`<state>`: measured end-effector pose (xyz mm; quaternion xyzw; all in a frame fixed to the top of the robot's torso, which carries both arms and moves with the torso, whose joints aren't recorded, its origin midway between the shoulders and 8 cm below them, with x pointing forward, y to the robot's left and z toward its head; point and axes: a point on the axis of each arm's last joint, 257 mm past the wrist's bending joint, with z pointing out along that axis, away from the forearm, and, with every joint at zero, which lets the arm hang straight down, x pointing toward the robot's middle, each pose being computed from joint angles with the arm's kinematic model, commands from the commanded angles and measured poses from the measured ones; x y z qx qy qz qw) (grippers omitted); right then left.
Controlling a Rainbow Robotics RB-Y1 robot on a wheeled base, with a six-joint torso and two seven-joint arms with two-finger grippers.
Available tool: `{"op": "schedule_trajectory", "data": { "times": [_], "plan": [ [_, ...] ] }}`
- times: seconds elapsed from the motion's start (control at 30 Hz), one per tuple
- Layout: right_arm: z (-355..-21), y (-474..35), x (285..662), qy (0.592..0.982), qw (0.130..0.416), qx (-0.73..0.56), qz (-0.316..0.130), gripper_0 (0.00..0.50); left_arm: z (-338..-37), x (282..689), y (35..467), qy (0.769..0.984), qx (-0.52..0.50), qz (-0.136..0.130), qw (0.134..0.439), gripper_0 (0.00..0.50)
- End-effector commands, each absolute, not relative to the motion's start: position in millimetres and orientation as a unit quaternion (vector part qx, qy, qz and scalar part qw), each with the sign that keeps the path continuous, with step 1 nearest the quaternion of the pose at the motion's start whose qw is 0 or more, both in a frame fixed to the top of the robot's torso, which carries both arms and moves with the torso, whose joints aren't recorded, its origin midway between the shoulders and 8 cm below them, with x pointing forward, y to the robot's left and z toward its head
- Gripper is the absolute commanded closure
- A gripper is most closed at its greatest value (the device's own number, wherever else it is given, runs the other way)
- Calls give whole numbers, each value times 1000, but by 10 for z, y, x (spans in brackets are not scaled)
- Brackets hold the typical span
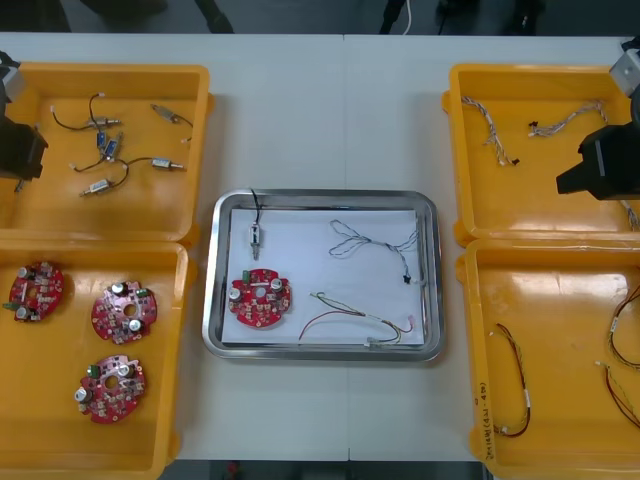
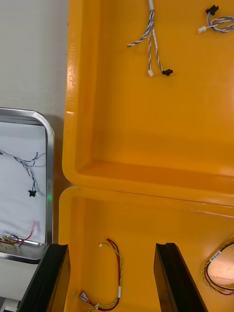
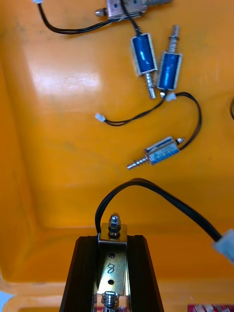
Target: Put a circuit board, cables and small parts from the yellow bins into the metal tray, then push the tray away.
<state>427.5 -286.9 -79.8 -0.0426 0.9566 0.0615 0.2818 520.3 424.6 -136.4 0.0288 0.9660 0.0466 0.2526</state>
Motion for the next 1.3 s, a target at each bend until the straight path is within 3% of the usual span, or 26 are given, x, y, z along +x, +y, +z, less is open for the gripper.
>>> {"op": "schedule_trajectory", "data": {
  "times": [0.03,0.43,0.7,0.87,1.03,1.3],
  "plan": [
    [-723,-3162,4144,955,294,4,46,0,-1187,5075,4114,965,-12,40,257,500],
    [-1026,-3437,3923,961,271,44,18,0,-1091,4897,3460,964,-41,25,263,500],
    [-1180,-3661,3801,963,260,67,-16,0,-1172,4833,3000,962,-48,22,267,500],
    [-1282,-3760,3733,964,250,82,-26,0,-1188,4830,2619,961,-54,7,273,500],
    [-1381,-3839,3654,966,238,93,-31,0,-1195,4846,2293,959,-54,-3,279,500],
    [-1280,-3828,3653,964,246,98,-14,0,-1219,4869,1763,955,-46,-17,292,500]
  ]
}}
